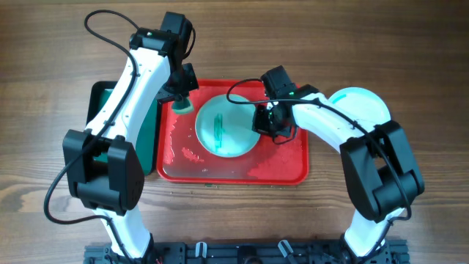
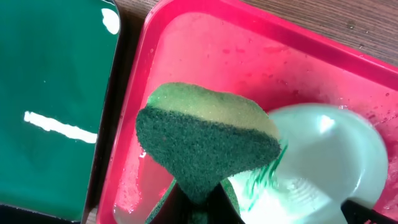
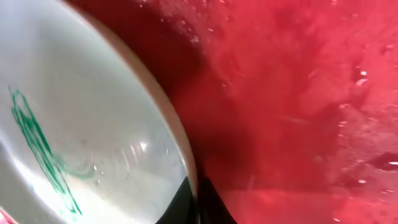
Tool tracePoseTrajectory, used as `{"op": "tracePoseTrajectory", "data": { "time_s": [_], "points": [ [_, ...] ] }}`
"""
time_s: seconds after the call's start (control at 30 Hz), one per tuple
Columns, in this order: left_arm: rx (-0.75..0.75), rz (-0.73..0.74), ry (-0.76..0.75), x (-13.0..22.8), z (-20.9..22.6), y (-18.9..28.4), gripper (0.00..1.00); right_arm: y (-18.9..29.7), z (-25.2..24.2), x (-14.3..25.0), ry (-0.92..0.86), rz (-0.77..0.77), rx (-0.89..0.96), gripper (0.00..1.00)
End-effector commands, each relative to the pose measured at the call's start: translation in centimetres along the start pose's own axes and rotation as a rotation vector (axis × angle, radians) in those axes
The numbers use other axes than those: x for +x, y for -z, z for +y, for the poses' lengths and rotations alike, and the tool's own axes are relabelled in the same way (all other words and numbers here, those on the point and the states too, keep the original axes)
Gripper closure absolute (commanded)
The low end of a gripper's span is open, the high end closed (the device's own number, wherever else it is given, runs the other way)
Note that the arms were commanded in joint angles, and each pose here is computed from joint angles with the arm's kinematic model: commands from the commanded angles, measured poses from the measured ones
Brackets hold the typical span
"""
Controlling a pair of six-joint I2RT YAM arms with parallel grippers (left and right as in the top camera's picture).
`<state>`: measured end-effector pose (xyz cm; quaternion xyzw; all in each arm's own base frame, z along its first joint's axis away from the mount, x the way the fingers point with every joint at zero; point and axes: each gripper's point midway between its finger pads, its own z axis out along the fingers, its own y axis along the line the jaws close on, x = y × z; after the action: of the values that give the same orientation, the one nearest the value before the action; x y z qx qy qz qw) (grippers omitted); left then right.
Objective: Clean dirty plates on tray and stack at the side
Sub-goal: 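Scrub the last plate with the sponge in the left gripper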
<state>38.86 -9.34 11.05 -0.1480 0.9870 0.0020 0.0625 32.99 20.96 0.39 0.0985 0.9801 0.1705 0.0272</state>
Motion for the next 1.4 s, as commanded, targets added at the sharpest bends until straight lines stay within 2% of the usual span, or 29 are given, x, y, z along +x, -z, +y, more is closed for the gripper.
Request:
{"op": "tracePoseTrajectory", "data": {
  "time_s": [0.0,0.1,0.3,0.57,0.67,0.8,0.93,1.07,1.27,1.37],
  "points": [
    [0.008,0.015,-0.009,1.3,-0.7,-1.2,0.96,-1.0,-0.9,0.1,-0.028,-0.008,0.036,0.96],
    [0.008,0.022,-0.048,2.7,-1.6,-3.2,0.96,-1.1,-0.6,-0.5,0.033,-0.031,0.023,0.96],
    [0.087,0.013,-0.285,6.0,-4.9,-7.5,0.96,-1.2,-0.3,-0.5,0.088,-0.027,0.007,0.96],
    [0.113,-0.010,-0.310,7.4,-5.4,-10.7,0.96,-1.2,-0.3,-0.5,0.091,-0.027,0.007,0.96],
    [0.236,0.076,-0.325,9.2,-7.2,-10.6,0.96,-1.2,0.7,-0.1,0.129,0.000,-0.049,0.96],
    [0.508,0.226,-0.377,12.5,-10.9,-8.6,0.96,-1.4,1.6,0.7,0.166,0.031,-0.112,0.96],
    [0.551,0.247,-0.378,12.9,-11.5,-8.1,0.96,-1.7,1.4,0.9,0.167,0.032,-0.118,0.96],
    [0.394,0.118,-0.243,9.1,-9.3,-9.7,0.96,-1.8,1.3,1.0,0.154,0.034,-0.119,0.96],
    [0.059,-0.129,-0.095,2.0,-1.6,-11.2,0.96,-1.8,1.3,1.0,0.152,0.034,-0.118,0.96],
    [-0.104,-0.178,-0.065,0.7,2.1,-11.1,0.96,-1.8,1.3,0.9,0.150,0.031,-0.115,0.96]
  ]
}}
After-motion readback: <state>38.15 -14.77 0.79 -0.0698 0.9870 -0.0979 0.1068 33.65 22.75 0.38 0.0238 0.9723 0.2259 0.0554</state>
